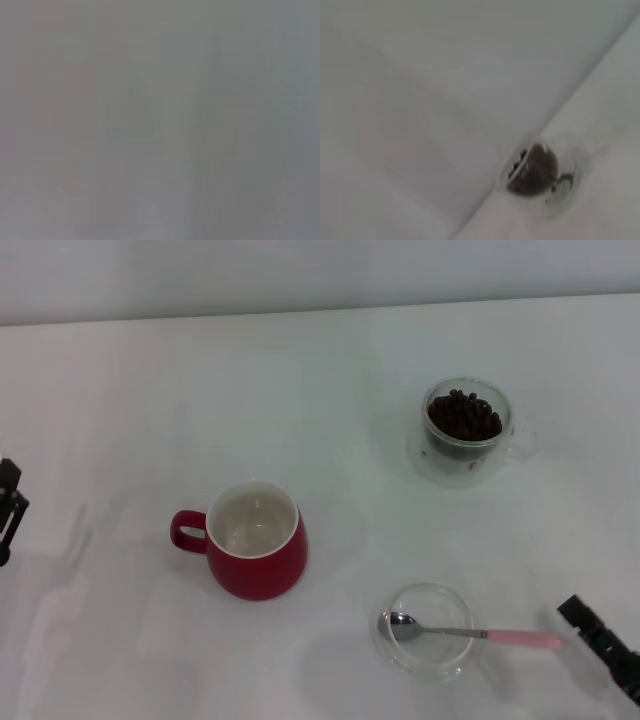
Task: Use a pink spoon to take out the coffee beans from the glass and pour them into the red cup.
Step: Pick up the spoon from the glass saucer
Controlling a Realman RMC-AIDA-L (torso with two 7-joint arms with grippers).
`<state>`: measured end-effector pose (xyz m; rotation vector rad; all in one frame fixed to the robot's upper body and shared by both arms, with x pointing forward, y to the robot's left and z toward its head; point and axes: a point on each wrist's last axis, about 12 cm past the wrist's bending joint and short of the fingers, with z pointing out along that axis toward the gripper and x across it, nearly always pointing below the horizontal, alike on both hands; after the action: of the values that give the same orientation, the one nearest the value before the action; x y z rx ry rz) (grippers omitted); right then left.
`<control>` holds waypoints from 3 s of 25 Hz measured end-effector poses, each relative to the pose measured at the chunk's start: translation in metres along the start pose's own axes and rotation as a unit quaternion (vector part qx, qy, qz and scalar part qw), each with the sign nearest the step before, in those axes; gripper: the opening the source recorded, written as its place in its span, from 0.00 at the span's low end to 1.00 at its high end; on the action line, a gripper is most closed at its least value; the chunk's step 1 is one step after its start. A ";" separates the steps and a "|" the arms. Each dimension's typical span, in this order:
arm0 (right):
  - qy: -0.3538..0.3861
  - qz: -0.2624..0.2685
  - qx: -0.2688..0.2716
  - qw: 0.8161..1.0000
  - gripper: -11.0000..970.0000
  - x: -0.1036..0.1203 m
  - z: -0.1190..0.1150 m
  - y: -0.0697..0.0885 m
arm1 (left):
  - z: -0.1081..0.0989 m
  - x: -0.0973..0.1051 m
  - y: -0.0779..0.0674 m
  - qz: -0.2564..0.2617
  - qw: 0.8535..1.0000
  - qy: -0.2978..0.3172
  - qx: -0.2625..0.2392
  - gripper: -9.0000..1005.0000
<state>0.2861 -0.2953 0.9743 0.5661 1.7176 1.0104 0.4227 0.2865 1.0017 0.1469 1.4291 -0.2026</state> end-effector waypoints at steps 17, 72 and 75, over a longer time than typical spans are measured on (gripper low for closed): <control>0.077 0.035 -0.016 0.996 0.82 0.007 0.022 0.000 | 0.004 -0.001 -0.002 -0.002 1.000 -0.004 0.008 0.80; 0.082 0.067 -0.050 0.993 0.16 -0.001 0.021 0.004 | 0.019 -0.004 -0.007 -0.006 1.000 -0.017 0.022 0.80; 0.067 0.070 -0.073 0.993 0.16 -0.011 0.023 0.006 | 0.019 -0.004 -0.007 -0.006 1.000 -0.017 0.022 0.80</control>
<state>0.3109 -0.2921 0.9826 0.5391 1.7207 1.2883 0.4385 0.2755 1.0086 0.1694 1.3928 -0.2455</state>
